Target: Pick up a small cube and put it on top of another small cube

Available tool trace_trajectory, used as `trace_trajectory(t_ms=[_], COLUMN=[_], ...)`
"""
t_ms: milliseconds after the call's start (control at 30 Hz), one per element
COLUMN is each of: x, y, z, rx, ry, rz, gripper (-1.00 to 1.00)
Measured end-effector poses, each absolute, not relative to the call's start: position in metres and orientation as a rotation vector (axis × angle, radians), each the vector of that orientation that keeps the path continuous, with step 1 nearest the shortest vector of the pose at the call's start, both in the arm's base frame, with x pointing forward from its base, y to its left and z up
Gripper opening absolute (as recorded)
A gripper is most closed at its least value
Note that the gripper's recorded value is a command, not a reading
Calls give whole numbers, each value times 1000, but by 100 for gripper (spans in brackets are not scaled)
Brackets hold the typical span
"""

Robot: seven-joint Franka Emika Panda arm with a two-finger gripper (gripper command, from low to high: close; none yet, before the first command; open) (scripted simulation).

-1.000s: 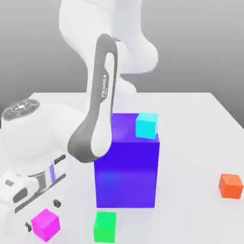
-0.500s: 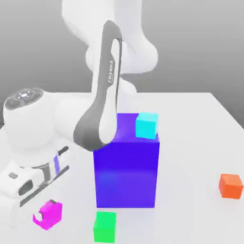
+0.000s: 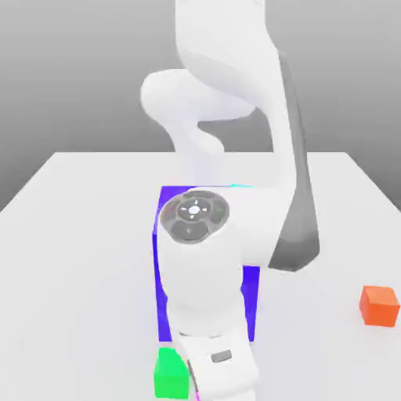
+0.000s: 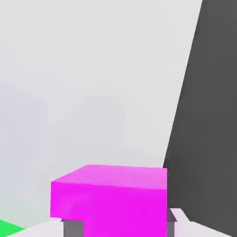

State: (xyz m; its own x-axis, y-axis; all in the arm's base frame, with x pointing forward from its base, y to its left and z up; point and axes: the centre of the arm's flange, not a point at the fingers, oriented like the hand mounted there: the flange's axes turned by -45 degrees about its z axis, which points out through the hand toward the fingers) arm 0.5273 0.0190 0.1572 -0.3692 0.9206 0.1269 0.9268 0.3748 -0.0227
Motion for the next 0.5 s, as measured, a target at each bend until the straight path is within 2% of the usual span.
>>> trace_trajectory(t_ms=[500], x=[504], y=[17], z=[171], rx=[-877], ry=[-2849], rz=[-160], gripper=[-100])
